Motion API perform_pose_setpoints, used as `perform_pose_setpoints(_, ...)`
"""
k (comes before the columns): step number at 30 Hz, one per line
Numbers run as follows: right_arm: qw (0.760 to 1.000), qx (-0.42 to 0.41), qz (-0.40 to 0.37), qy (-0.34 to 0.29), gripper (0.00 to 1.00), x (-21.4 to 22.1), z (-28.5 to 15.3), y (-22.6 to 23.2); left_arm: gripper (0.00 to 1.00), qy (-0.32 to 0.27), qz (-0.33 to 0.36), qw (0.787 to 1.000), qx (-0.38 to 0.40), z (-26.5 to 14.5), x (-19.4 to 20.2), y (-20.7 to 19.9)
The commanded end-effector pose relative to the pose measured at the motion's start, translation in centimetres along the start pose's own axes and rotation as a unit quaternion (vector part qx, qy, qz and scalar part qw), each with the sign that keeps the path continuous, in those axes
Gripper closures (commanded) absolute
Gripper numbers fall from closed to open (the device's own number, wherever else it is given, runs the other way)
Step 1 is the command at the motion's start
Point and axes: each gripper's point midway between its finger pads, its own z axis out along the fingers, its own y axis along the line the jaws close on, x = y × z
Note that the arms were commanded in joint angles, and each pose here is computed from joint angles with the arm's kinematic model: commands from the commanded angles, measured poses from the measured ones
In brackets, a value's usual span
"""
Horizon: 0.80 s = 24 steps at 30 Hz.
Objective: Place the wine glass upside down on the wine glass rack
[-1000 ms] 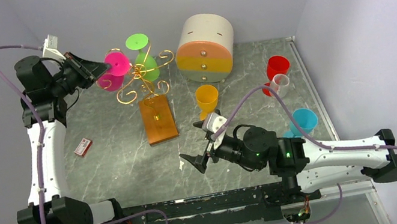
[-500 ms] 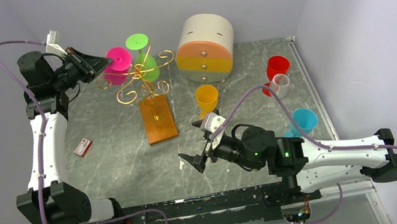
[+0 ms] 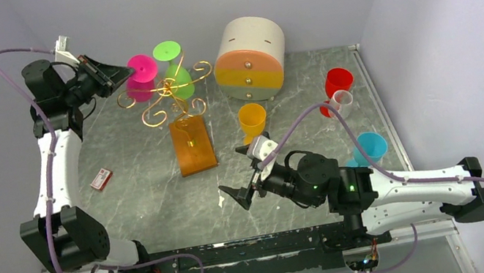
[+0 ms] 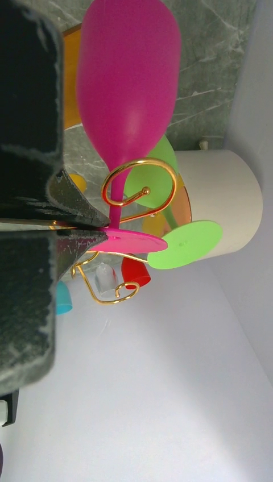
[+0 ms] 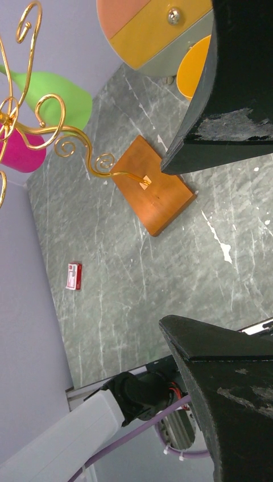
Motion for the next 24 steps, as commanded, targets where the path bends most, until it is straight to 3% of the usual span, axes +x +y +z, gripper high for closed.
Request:
perform_pose_setpoints(1, 1.000, 0.006, 0.004, -0.019, 0.00, -1.6, -0.2, -0.3, 0.93, -0.014, 0.033, 0.999, 0.030, -0.1, -1.7, -1.8)
perform_pose_setpoints(24, 0.999, 0.008, -0.003, -0.031, 0.00, -2.7, -0.7, -0.8, 0.93, -0.031, 0.023, 0.999, 0.035, 1.0, -3.7, -0.7)
